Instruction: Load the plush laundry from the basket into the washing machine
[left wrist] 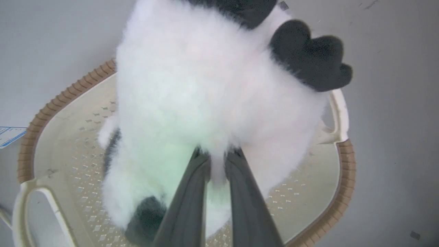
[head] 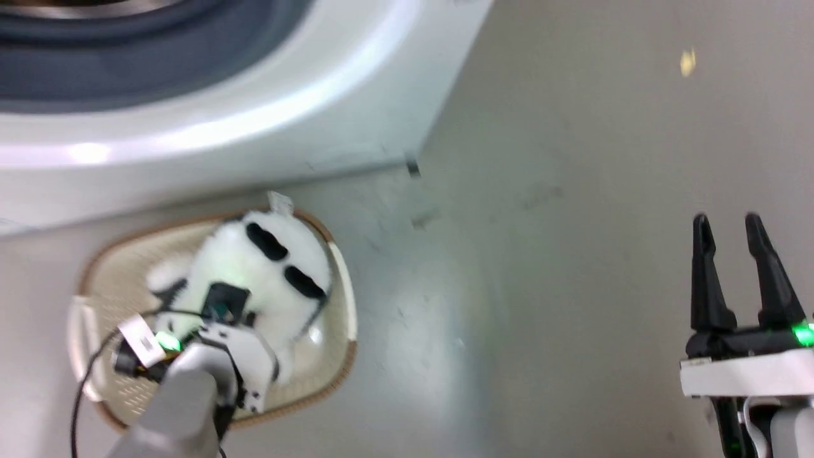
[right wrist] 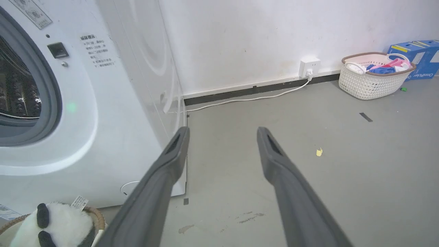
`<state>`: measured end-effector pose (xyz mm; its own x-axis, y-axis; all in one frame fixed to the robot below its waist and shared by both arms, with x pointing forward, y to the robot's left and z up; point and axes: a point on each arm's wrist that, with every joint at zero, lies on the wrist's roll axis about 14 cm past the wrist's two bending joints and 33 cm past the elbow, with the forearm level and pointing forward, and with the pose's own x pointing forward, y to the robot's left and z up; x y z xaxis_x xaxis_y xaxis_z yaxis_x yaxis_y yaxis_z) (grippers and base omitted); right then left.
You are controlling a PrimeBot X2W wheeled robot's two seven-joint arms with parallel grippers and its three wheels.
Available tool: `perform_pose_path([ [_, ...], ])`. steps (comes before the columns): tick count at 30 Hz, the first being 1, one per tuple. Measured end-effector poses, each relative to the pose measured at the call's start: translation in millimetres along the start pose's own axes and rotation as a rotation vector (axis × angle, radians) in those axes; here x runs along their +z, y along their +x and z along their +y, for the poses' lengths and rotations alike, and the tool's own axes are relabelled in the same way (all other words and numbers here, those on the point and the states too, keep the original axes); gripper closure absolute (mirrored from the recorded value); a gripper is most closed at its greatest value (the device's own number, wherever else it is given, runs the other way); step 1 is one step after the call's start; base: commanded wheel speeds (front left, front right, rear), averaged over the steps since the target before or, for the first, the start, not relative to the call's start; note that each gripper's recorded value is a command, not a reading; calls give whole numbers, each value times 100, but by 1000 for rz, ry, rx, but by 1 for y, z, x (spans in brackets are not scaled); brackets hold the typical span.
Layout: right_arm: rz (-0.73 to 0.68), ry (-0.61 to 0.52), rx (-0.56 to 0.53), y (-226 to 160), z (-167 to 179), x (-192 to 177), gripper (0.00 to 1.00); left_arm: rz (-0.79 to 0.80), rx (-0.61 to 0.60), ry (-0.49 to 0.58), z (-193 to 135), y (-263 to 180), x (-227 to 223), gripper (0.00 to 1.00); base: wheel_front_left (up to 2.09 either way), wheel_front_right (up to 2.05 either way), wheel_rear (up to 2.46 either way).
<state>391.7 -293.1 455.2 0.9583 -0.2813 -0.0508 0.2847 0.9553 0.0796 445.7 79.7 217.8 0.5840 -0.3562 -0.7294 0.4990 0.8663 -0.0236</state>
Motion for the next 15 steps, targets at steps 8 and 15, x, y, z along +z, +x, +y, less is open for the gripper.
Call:
perform_pose_path([
  [8,-109,59,70,-17,21,39,0,-277,71,49,1,-69,65,100,0,0,0],
  [15,-189,89,109,-25,31,66,0,-498,151,79,7,-132,107,100,0,0,0],
])
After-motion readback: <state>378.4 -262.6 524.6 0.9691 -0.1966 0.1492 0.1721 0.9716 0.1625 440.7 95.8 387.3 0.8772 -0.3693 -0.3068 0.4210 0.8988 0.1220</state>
